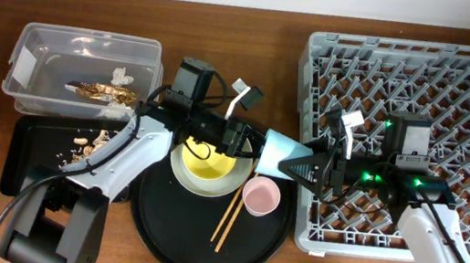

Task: Sort waste into correct bins and load items into the dishwasher rack
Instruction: 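Grasp the blue cup with the right gripper and release the left gripper, then lower the blue cup into the dish rack with the right gripper and release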

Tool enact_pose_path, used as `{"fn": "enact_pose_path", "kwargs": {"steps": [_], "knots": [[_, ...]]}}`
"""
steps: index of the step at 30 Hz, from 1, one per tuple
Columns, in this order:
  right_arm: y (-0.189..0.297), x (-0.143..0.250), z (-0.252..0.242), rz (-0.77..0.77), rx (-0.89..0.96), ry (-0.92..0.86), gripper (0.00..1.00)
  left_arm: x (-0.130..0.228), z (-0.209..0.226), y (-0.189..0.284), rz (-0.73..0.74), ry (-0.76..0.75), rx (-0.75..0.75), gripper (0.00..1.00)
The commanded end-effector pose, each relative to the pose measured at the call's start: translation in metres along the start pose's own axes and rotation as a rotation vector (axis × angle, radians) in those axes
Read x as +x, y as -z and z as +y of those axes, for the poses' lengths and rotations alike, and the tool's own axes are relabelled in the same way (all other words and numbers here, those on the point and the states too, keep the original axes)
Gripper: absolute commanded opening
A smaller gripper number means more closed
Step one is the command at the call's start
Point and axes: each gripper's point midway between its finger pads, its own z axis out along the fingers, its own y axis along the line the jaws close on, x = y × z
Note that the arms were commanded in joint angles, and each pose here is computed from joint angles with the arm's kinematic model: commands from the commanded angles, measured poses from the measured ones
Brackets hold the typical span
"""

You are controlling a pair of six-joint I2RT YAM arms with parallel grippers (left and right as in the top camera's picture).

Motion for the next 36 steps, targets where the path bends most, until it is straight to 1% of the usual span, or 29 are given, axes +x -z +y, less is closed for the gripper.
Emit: {"fn": "enact_pose_path", "kwargs": {"steps": [1, 2, 3, 4, 5, 7, 8, 11, 12, 13, 15, 16, 17, 18, 19, 21, 24, 25, 28, 30, 32, 36], "knots": [[0.002, -0.005, 0.005, -0.006, -0.022, 0.019, 0.69, -0.002, -0.003, 0.001, -0.001, -0.017, 0.013, 0.00], [0.002, -0.004, 0.004, -0.005, -0.016, 0.015, 0.68, -0.002, -0.002, 0.001, -0.002, -0.017, 0.008, 0.01], [0.002, -0.004, 0.004, -0.005, -0.016, 0.014, 0.68, -0.003, -0.001, 0.001, -0.005, -0.017, 0.001, 0.08], [0.002, -0.004, 0.004, -0.005, -0.016, 0.014, 0.66, -0.004, 0.003, 0.001, -0.011, -0.014, -0.021, 0.18], [0.002, -0.004, 0.004, -0.005, -0.016, 0.014, 0.63, -0.005, 0.010, 0.001, -0.020, -0.005, -0.056, 0.22], [0.002, -0.004, -0.002, -0.005, 0.019, 0.013, 0.59, -0.005, 0.033, 0.004, -0.047, 0.040, -0.185, 0.25], [0.002, -0.004, -0.008, -0.003, 0.055, 0.009, 0.59, -0.004, 0.042, 0.006, -0.057, 0.061, -0.239, 0.25], [0.008, 0.003, -0.044, 0.014, 0.269, -0.028, 0.55, -0.002, 0.066, 0.020, -0.080, 0.087, -0.388, 0.26], [0.012, 0.006, -0.055, 0.023, 0.342, -0.043, 0.53, -0.002, 0.072, 0.032, -0.091, 0.083, -0.452, 0.26], [0.014, 0.007, -0.059, 0.028, 0.374, -0.052, 0.51, 0.000, 0.076, 0.044, -0.099, 0.080, -0.517, 0.27], [0.022, 0.003, -0.059, 0.030, 0.432, -0.059, 0.49, 0.006, 0.077, 0.073, -0.104, 0.063, -0.662, 0.27], [0.026, 0.000, -0.058, 0.029, 0.463, -0.061, 0.48, 0.009, 0.075, 0.083, -0.105, 0.054, -0.710, 0.28], [0.035, -0.005, -0.058, 0.028, 0.522, -0.067, 0.48, 0.012, 0.071, 0.099, -0.114, 0.053, -0.779, 0.28], [0.054, -0.010, -0.060, 0.039, 0.648, -0.092, 0.48, 0.016, 0.060, 0.122, -0.149, 0.071, -0.854, 0.28], [0.066, -0.011, -0.062, 0.050, 0.717, -0.113, 0.48, 0.018, 0.051, 0.132, -0.163, 0.064, -0.874, 0.28], [0.084, -0.012, -0.061, 0.068, 0.824, -0.146, 0.44, 0.020, 0.037, 0.148, -0.198, 0.061, -0.910, 0.28], [0.127, -0.009, -0.058, 0.100, 1.036, -0.217, 0.41, 0.028, 0.019, 0.183, -0.267, 0.066, -1.048, 0.28], [0.148, -0.007, -0.057, 0.096, 1.134, -0.263, 0.41, 0.032, 0.013, 0.192, -0.283, 0.067, -1.087, 0.28], [0.187, -0.004, -0.055, 0.070, 1.297, -0.342, 0.41, 0.038, 0.003, 0.202, -0.301, 0.063, -1.144, 0.33], [0.202, -0.001, -0.058, 0.060, 1.333, -0.388, 0.41, 0.041, 0.001, 0.203, -0.300, 0.068, -1.156, 0.34], [0.212, 0.006, -0.069, 0.053, 1.350, -0.474, 0.40, 0.042, 0.002, 0.203, -0.297, 0.073, -1.155, 0.34], [0.213, 0.019, -0.099, 0.133, 1.334, -0.580, 0.41, 0.042, 0.002, 0.203, -0.295, 0.075, -1.155, 0.34]]}}
